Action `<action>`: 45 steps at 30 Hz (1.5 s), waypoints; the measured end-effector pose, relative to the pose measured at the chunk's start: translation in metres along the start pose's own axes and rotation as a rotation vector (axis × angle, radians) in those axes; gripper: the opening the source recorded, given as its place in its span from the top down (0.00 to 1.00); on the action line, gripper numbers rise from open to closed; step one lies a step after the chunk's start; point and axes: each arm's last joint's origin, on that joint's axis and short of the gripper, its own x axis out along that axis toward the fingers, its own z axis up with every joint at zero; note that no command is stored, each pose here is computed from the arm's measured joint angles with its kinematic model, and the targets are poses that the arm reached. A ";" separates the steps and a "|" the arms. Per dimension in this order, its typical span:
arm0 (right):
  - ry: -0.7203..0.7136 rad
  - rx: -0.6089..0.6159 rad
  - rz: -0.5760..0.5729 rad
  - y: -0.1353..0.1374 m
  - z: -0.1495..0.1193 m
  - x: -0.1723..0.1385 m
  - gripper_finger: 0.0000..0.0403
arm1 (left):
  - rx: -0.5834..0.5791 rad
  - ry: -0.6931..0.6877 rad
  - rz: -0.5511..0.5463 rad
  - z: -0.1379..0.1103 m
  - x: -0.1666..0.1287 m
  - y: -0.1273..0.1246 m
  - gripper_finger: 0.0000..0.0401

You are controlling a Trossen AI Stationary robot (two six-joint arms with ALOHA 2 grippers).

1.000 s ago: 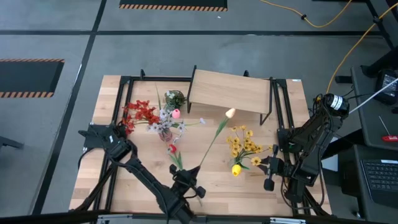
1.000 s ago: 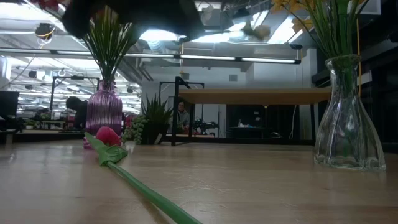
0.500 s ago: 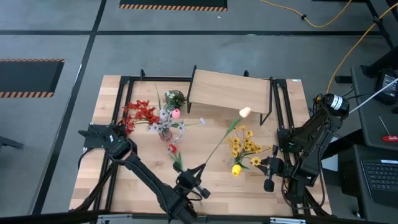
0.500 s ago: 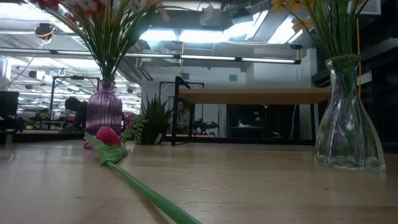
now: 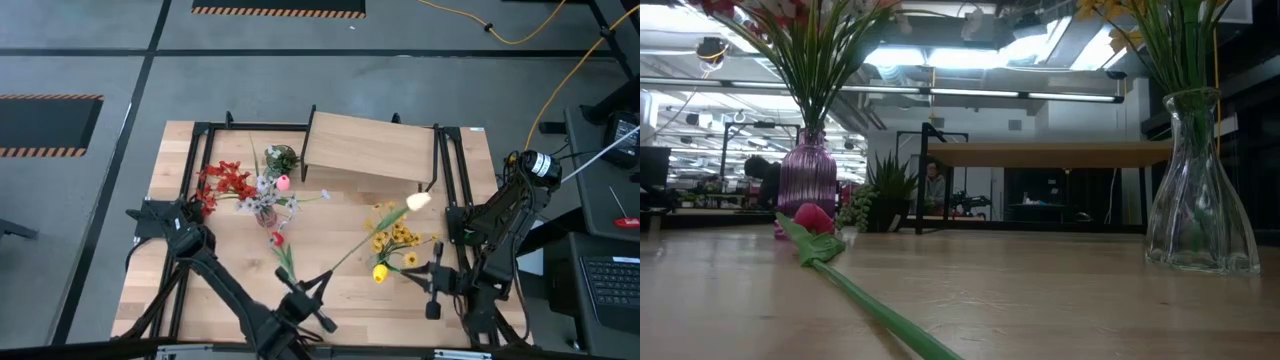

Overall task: Pick and place flowers into a vace then onto a shelf
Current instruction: Put the white flower into the transparent vase

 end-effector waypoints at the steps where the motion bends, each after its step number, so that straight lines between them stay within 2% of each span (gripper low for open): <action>1: -0.013 -0.012 0.013 0.003 0.003 0.000 0.94 | 0.000 0.000 -0.003 0.000 -0.001 0.000 0.99; 11: -0.099 -0.003 0.219 0.025 0.034 -0.001 0.94 | -0.017 -0.004 -0.065 0.000 -0.030 -0.001 0.99; 19: -0.176 -0.010 0.231 0.037 0.039 0.016 0.94 | -0.024 -0.005 -0.110 0.000 -0.051 -0.001 0.99; 25: -0.287 -0.006 0.391 0.042 0.052 0.030 0.94 | -0.027 0.011 -0.135 0.000 -0.060 -0.002 0.99; 29: -0.346 -0.008 0.409 0.040 0.059 0.038 0.93 | 0.013 0.049 -0.154 0.001 -0.062 -0.008 0.99; 32: -0.347 0.002 0.383 0.035 0.061 0.047 0.90 | 0.053 0.055 -0.166 0.003 -0.063 -0.013 0.99; 37: -0.380 0.035 0.460 0.031 0.067 0.057 0.81 | 0.106 0.073 -0.202 0.007 -0.066 -0.023 0.99; 45: -0.396 0.025 0.428 0.026 0.070 0.064 0.71 | 0.119 0.060 -0.249 0.020 -0.073 -0.037 0.99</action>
